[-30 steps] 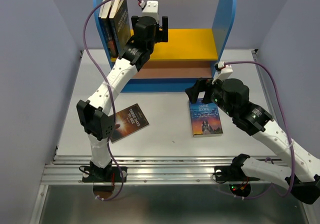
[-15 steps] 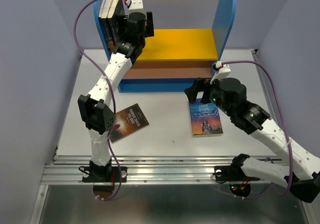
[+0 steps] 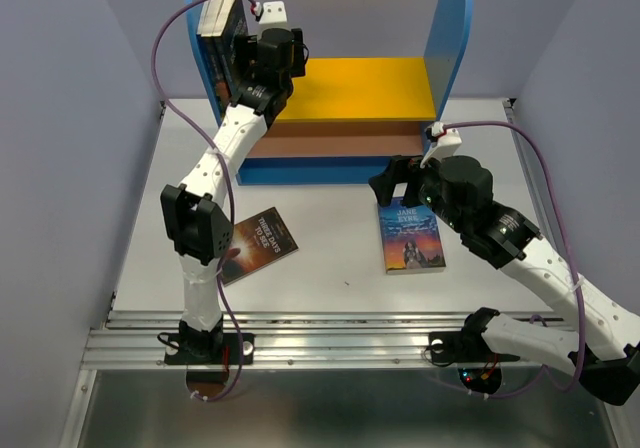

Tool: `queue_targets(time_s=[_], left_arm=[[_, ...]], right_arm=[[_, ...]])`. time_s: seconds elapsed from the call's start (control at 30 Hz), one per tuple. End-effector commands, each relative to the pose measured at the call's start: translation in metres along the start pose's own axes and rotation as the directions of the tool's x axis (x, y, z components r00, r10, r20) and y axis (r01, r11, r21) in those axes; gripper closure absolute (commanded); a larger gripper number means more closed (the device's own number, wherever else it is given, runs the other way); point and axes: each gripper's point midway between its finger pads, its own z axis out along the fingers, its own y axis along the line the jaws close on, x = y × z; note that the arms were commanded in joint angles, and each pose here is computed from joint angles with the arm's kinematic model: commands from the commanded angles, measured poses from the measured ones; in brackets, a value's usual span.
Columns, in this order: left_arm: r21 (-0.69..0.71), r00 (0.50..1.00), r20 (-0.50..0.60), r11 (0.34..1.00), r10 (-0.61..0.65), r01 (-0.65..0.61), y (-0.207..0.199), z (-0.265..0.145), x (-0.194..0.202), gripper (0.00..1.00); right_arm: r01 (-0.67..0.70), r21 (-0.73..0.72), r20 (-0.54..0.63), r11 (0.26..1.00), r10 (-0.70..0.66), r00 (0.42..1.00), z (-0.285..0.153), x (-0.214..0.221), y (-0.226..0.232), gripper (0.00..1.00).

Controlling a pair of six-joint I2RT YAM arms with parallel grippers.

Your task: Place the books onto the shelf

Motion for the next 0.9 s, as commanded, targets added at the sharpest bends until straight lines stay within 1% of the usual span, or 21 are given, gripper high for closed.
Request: queue_targets(time_s=[0.0,0.1,0.27,0.4,0.47,0.57,0.6,0.87], left_arm=[[-0.084,0.996,0.087,0.995,-0.038,0.045,0.031,-0.006,-0.041,0.01],[-0.094,0.995,0.094,0.994,-0.04,0.048,0.038,-0.007,-0.044,0.01],[-0.074,0.996,0.087,0.997,-0.033,0.039,0.035,-0.007,-0.042,0.01],[0.005,0.995,0.083,0.999,-0.048,0.047,0.023,-0.011,-0.045,0.01],[0.07,0.994,0.084,0.995,-0.07,0.064,0.013,-0.017,-0.049,0.01],[0.119,0.989,0.097,0.988,-0.107,0.095,0.009,-0.026,-0.057,0.01],[0.144,0.984,0.119,0.983,-0.132,0.114,0.008,-0.032,-0.068,0.01],[0.219,0.967,0.176,0.965,-0.183,0.143,0.008,-0.062,-0.103,0.01]], right_arm=[[0.0,-0.002,0.07,1.0,0.0,0.998,-0.008,-0.025,0.003,0.0],[0.001,-0.001,0.067,1.0,-0.001,0.998,-0.006,-0.023,0.003,0.0],[0.001,0.001,0.063,1.0,-0.001,0.998,-0.005,-0.022,0.003,0.0],[0.0,0.0,0.065,1.0,0.0,0.998,-0.006,-0.022,0.003,0.0],[0.001,0.002,0.064,1.0,-0.001,0.998,-0.006,-0.022,0.003,0.0],[0.001,0.002,0.064,1.0,-0.001,0.998,-0.006,-0.022,0.003,0.0],[0.002,-0.001,0.059,1.0,-0.002,0.998,-0.005,-0.021,0.003,0.0],[0.004,-0.006,0.056,1.0,-0.004,0.998,-0.005,-0.02,0.004,0.0]])
